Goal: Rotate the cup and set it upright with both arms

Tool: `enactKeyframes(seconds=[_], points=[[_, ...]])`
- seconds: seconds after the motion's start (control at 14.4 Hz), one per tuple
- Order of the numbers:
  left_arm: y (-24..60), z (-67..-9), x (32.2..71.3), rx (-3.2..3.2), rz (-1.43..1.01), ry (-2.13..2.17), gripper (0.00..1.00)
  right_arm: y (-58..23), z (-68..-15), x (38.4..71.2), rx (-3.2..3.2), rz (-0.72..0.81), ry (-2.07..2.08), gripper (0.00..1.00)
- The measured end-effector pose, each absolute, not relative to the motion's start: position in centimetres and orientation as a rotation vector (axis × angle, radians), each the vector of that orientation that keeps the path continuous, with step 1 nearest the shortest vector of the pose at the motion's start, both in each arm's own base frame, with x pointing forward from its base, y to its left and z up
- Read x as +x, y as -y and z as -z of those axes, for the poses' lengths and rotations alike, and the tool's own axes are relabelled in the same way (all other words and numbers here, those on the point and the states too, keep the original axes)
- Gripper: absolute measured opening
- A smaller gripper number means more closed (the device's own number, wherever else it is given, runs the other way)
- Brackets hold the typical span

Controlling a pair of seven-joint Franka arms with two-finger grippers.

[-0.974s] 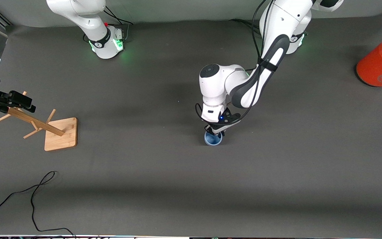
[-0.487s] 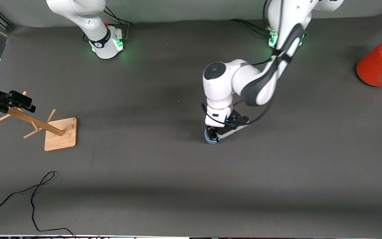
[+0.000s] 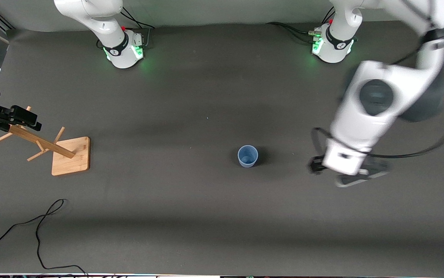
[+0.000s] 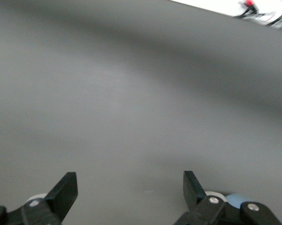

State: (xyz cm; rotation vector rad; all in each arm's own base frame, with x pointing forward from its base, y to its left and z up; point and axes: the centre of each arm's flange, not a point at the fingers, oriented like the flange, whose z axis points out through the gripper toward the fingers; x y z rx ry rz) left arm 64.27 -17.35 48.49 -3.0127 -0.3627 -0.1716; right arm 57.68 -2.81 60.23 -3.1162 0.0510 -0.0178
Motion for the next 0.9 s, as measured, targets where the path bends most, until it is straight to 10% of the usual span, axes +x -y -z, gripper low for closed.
enactKeyframes(seconds=[0.49, 0.9], points=[[-2.0, -53.3, 63.2, -3.107, 0.004, 0.126, 1.0, 2.8, -60.2, 57.7, -3.116, 0.018, -0.051, 1.0], [-3.0, -55.3, 62.2, -3.102, -0.038, 0.083, 1.0, 2.8, -60.2, 57.7, -3.116, 0.018, -0.051, 1.0]])
